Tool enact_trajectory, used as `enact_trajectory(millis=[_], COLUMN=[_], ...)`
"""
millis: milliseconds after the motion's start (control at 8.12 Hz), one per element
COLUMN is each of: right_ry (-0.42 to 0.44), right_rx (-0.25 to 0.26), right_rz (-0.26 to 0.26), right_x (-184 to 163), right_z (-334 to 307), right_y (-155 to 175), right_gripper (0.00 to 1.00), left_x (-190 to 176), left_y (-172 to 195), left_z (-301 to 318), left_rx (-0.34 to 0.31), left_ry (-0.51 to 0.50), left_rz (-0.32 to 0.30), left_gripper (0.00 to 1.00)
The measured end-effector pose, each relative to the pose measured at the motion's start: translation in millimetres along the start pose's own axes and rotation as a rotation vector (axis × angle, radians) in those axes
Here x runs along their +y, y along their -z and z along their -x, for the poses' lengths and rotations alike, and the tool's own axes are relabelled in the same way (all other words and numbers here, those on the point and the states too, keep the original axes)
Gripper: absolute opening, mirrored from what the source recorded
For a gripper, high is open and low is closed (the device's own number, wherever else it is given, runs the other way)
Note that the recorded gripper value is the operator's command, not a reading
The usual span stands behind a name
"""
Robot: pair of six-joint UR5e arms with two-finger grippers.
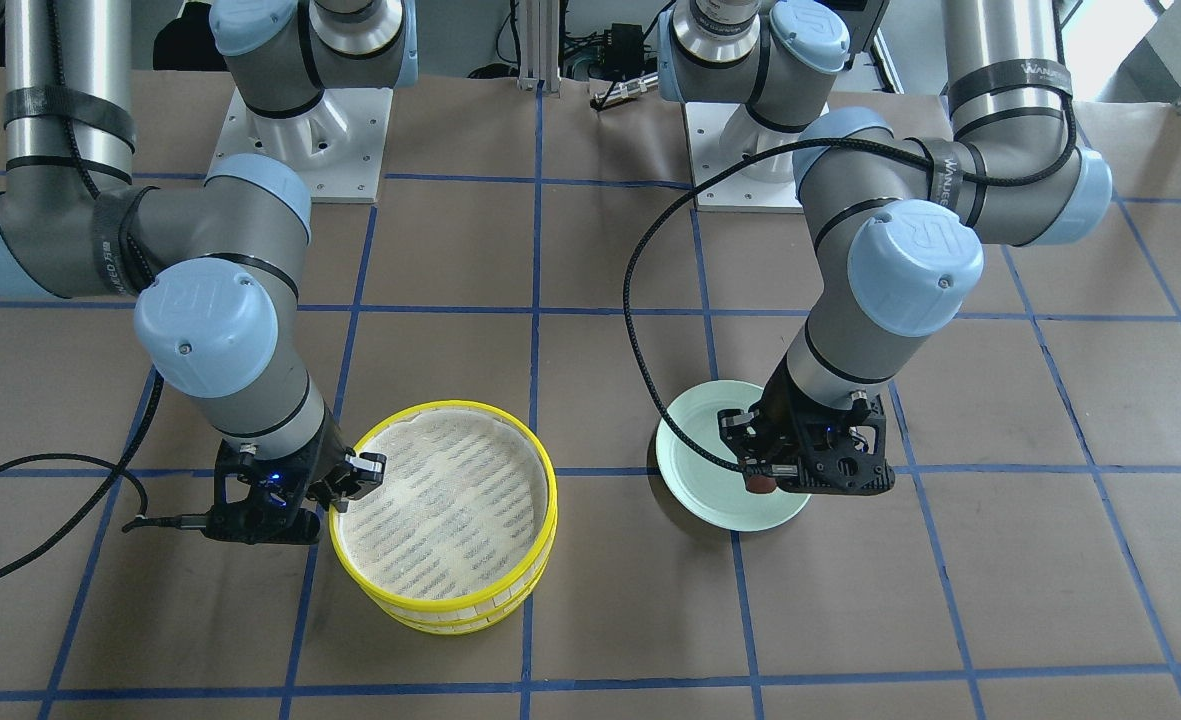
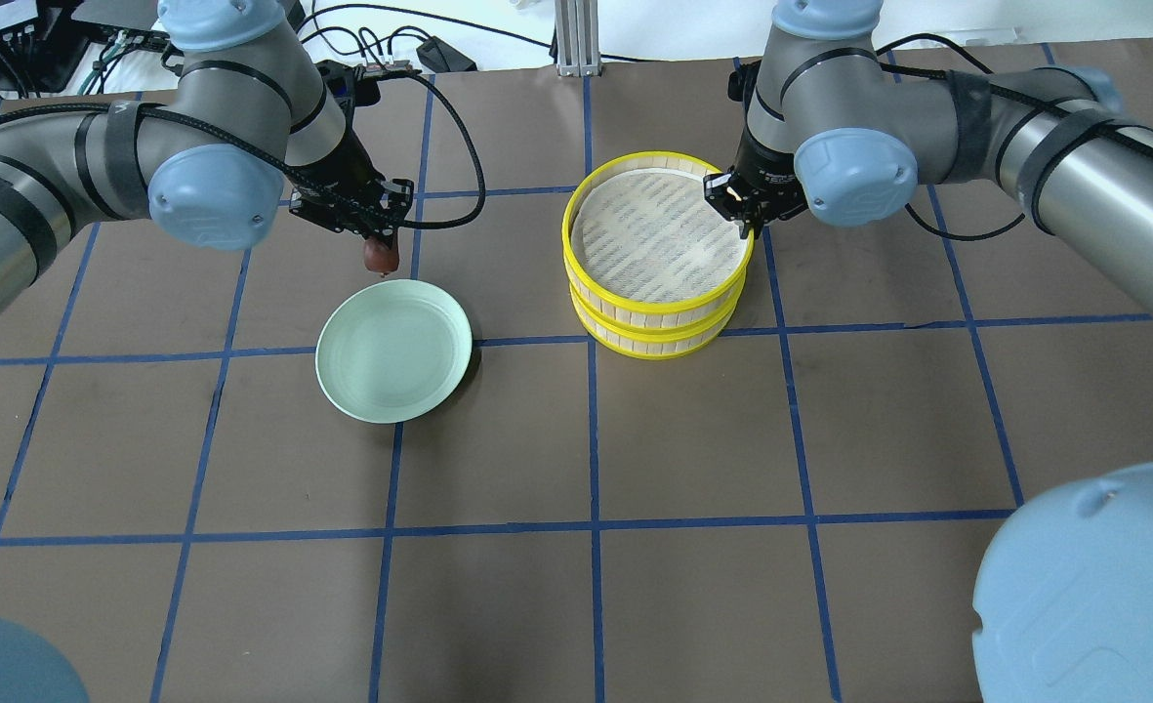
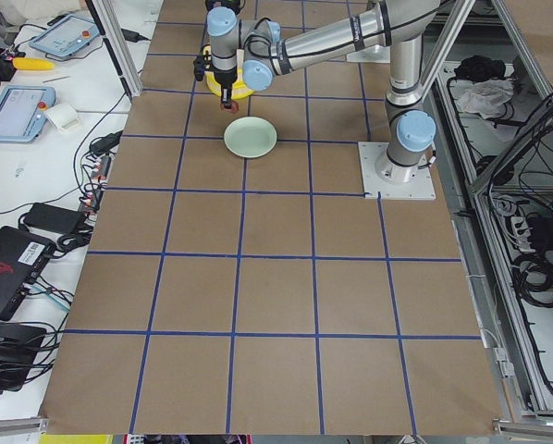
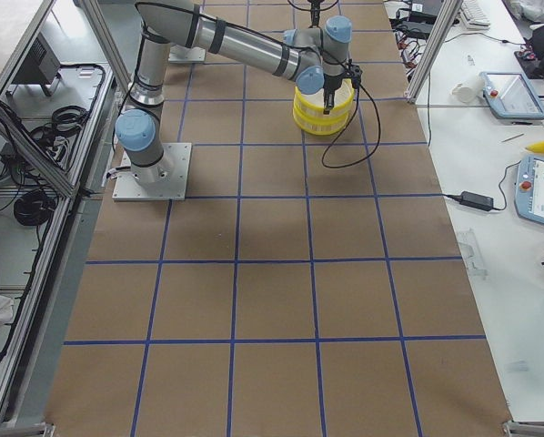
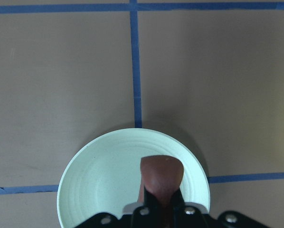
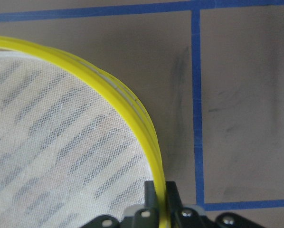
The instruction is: Place buns in different layers of steamer
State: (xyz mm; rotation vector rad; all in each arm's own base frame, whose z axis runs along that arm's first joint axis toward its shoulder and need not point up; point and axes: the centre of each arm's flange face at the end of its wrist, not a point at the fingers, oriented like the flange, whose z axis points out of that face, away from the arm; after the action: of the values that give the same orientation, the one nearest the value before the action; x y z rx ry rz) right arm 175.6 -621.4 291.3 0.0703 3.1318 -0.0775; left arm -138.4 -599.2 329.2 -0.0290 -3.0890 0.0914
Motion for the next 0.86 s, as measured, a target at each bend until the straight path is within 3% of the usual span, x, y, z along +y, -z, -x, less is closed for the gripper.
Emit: enact_trajectory(millis=[862], right_ry=[-0.012], right_rx=[0.012], right_rz=[0.007], right_x=[1.7], right_z=[-1.2], right_y=[-3.0], right_gripper=[0.00], left_x=[5.4], left_y=[6.6], left_z=[-2.6], left_rx=[0.001], left_ry=[-0.006], left_rz=[0.014], left_gripper=[0.00])
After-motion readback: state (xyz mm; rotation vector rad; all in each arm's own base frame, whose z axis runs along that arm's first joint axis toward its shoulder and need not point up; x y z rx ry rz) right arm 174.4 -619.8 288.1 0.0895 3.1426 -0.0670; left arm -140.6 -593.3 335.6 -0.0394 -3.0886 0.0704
